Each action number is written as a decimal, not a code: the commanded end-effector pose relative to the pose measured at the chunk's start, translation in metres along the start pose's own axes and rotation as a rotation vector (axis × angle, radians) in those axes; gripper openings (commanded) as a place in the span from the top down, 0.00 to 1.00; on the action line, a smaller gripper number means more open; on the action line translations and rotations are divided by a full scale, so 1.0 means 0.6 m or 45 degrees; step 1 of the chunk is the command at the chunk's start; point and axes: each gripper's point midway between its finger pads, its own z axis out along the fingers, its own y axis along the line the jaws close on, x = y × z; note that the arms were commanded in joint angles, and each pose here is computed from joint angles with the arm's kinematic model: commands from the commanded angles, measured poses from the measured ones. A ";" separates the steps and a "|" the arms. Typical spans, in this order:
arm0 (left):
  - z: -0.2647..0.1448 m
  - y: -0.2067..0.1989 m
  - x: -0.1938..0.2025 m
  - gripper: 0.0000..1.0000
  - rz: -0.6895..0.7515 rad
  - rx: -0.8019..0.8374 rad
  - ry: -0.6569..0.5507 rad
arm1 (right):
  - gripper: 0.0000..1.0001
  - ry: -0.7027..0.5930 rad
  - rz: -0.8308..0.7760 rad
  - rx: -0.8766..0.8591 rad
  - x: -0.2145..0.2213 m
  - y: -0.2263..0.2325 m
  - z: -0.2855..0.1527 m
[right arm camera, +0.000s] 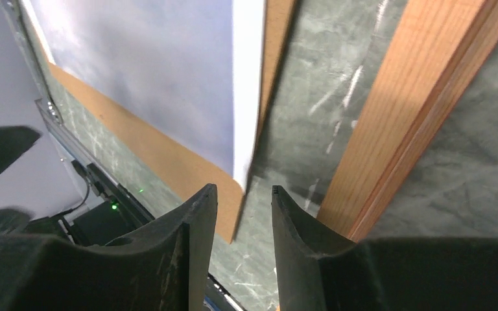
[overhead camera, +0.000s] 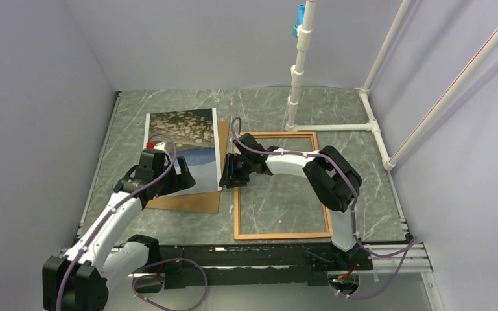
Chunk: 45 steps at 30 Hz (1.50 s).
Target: Put the photo into the frame
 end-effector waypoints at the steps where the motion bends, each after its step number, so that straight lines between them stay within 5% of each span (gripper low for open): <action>1: -0.039 -0.041 -0.018 0.09 -0.045 0.147 -0.067 | 0.62 0.046 0.007 0.023 0.008 -0.010 0.019; 10: -0.082 -0.059 -0.033 0.09 -0.051 0.218 -0.146 | 0.78 0.076 0.039 0.011 0.019 -0.018 0.051; 13: -0.082 -0.059 -0.029 0.09 -0.056 0.226 -0.147 | 1.00 0.081 0.038 0.011 0.021 -0.017 0.055; 27: -0.063 -0.057 -0.014 0.10 -0.080 0.237 -0.111 | 1.00 -0.075 -0.070 -0.026 0.028 0.036 -0.098; 39: -0.046 -0.065 -0.005 0.11 -0.065 0.254 -0.065 | 1.00 -0.088 0.024 0.021 0.219 -0.085 -0.266; 40: -0.045 -0.067 -0.005 0.11 -0.066 0.258 -0.066 | 0.92 -0.098 0.023 0.024 0.231 -0.093 -0.281; 43: -0.043 -0.074 -0.007 0.11 -0.069 0.271 -0.065 | 0.35 -0.188 -0.012 0.076 0.235 -0.110 -0.320; 45: -0.043 -0.084 -0.008 0.11 -0.070 0.294 -0.066 | 0.09 -0.271 -0.039 0.111 0.221 -0.115 -0.339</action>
